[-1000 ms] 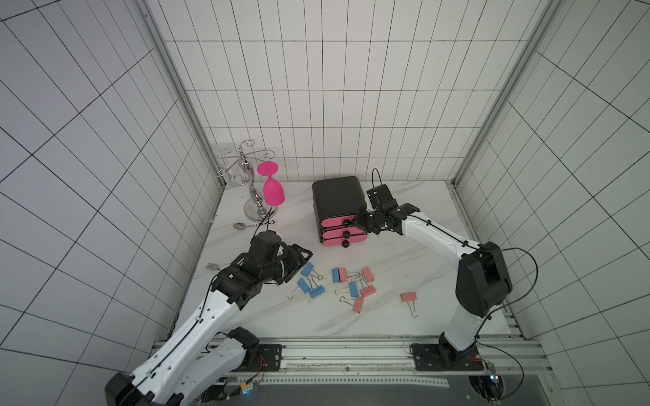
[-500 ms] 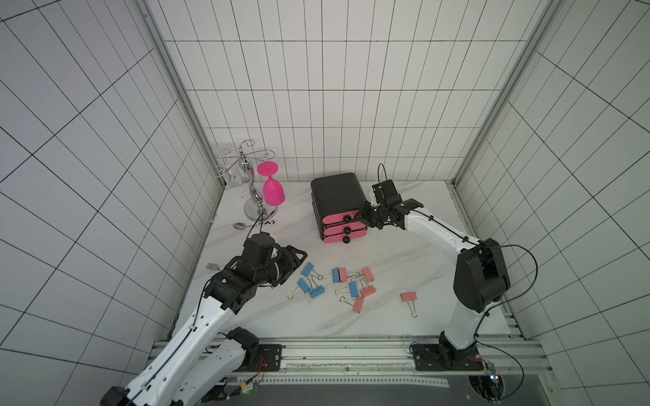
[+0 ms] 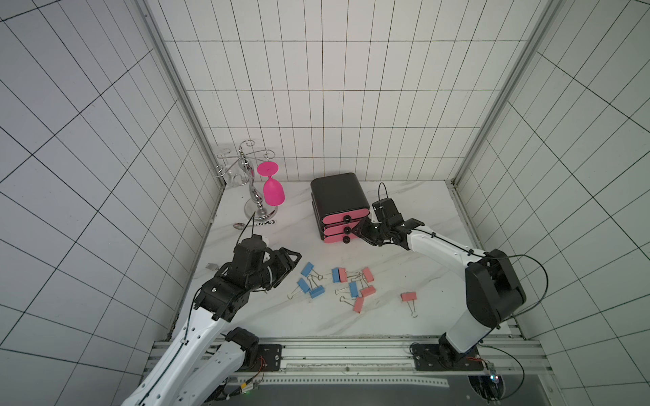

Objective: Put the binder clips in the drawer according to color
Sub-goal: Close the drawer in the storage box, then open the drawer in the storage box.

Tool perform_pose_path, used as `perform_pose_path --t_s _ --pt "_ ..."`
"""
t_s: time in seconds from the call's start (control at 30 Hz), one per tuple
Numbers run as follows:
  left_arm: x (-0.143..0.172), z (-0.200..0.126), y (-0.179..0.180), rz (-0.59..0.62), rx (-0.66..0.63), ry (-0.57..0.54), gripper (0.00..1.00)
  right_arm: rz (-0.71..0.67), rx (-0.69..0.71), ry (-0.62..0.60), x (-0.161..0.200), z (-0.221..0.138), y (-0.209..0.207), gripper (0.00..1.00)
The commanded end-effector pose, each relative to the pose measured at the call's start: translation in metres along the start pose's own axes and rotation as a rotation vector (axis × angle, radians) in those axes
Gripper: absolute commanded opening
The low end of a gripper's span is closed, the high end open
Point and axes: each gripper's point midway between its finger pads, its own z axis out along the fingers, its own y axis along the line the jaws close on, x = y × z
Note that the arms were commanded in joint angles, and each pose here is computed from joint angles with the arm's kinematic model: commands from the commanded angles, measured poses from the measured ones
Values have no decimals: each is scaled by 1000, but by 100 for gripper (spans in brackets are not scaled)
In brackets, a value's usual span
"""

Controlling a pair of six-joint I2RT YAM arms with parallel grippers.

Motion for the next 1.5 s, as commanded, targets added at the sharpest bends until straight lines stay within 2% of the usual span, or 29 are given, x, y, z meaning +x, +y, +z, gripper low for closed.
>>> perform_pose_path --t_s 0.0,0.2,0.33,0.57,0.8,1.07,1.47 --pt "4 -4 9 13 -19 5 66 9 -77 -40 -2 3 16 51" --pt "6 -10 15 6 -33 3 66 14 -93 -60 -6 15 20 58" --pt "8 -14 19 4 -41 2 67 18 -86 -77 -13 22 20 58" --pt "8 -16 23 3 -52 0 67 33 -70 -99 -22 32 18 52" --pt "8 -16 23 3 -56 7 67 102 -123 -183 -32 30 16 50" --pt "8 -14 24 2 -61 15 67 159 -140 -222 -40 33 9 47" --pt "7 -13 24 8 -67 20 67 235 -181 -230 -45 46 4 44"
